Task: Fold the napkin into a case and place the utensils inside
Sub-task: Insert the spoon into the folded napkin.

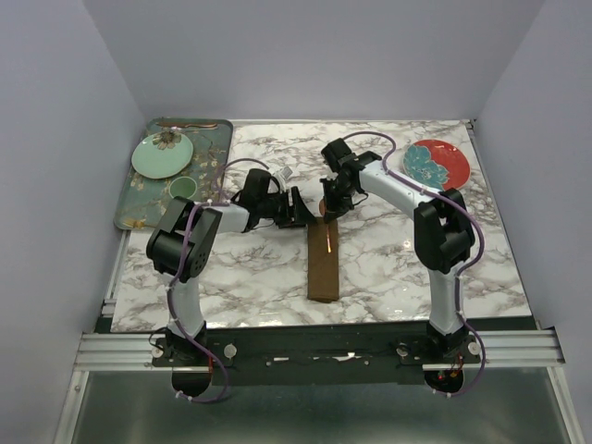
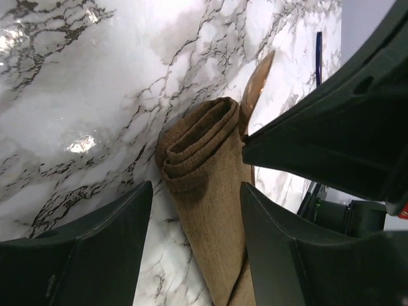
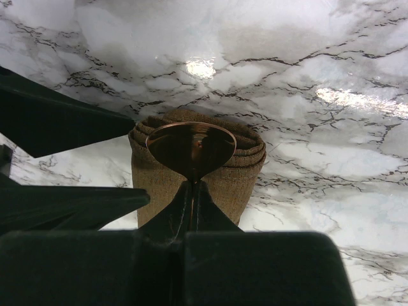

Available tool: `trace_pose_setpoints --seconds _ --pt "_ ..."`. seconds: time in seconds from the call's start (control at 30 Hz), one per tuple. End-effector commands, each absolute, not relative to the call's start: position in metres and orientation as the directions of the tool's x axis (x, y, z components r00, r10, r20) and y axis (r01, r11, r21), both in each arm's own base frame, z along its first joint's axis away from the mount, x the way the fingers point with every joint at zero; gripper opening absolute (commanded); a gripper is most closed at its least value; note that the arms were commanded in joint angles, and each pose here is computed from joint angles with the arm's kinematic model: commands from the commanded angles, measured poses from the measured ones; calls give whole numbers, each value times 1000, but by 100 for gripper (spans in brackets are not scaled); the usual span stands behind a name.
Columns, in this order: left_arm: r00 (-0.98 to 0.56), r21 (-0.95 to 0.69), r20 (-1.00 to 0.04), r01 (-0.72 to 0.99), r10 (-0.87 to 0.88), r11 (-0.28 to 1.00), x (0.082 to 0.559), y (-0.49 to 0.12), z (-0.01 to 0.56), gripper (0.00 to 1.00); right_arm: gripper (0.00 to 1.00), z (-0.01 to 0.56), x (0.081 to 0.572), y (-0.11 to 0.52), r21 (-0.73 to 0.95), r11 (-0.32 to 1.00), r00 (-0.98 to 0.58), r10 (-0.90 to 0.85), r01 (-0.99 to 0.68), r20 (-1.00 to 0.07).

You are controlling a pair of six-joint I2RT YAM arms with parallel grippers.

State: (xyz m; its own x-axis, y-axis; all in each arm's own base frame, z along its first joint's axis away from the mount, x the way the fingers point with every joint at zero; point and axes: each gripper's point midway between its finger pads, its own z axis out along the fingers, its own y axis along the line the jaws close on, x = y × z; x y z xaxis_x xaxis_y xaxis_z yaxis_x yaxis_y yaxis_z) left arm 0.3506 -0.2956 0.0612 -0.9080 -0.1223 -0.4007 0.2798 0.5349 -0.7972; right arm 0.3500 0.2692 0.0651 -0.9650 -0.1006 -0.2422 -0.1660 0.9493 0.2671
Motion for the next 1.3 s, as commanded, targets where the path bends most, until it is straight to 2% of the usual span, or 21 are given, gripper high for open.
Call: trace_pose_setpoints --seconds 0.0,0.17,0.2,0.37,0.4,0.47,0.5,0.6,0.93,1.27 --pt "-925 -825 -356 243 -136 511 350 -310 52 63 1 58 347 268 243 955 -967 -114 -169 -226" --pt "-936 -838 -316 198 -156 508 352 -316 43 55 1 58 347 269 248 954 -969 -112 -167 -222" --pt "-939 -840 -303 182 -165 511 352 -315 39 50 1 58 347 269 247 955 -969 -110 -165 -222" --pt "-928 -842 -282 118 -244 526 357 -308 31 39 1 59 350 268 243 958 -970 -99 -154 -223" --pt "-922 -842 -282 106 -264 528 359 -306 32 33 0 62 353 271 246 956 -968 -100 -157 -231" --pt "-910 -840 -285 86 -301 537 363 -302 31 30 1 64 355 273 251 956 -969 -92 -151 -231" --pt "-908 -842 -272 64 -319 535 365 -299 30 24 1 63 355 274 254 956 -970 -92 -149 -224" --pt "-901 -850 -258 41 -348 525 369 -296 28 19 1 64 354 275 260 955 -973 -90 -145 -211" --pt "-886 -860 -250 18 -391 509 380 -291 28 16 1 54 332 268 261 958 -985 -83 -120 -148" --pt "-887 -862 -255 29 -385 506 383 -293 29 16 1 50 328 266 262 958 -987 -84 -117 -134"
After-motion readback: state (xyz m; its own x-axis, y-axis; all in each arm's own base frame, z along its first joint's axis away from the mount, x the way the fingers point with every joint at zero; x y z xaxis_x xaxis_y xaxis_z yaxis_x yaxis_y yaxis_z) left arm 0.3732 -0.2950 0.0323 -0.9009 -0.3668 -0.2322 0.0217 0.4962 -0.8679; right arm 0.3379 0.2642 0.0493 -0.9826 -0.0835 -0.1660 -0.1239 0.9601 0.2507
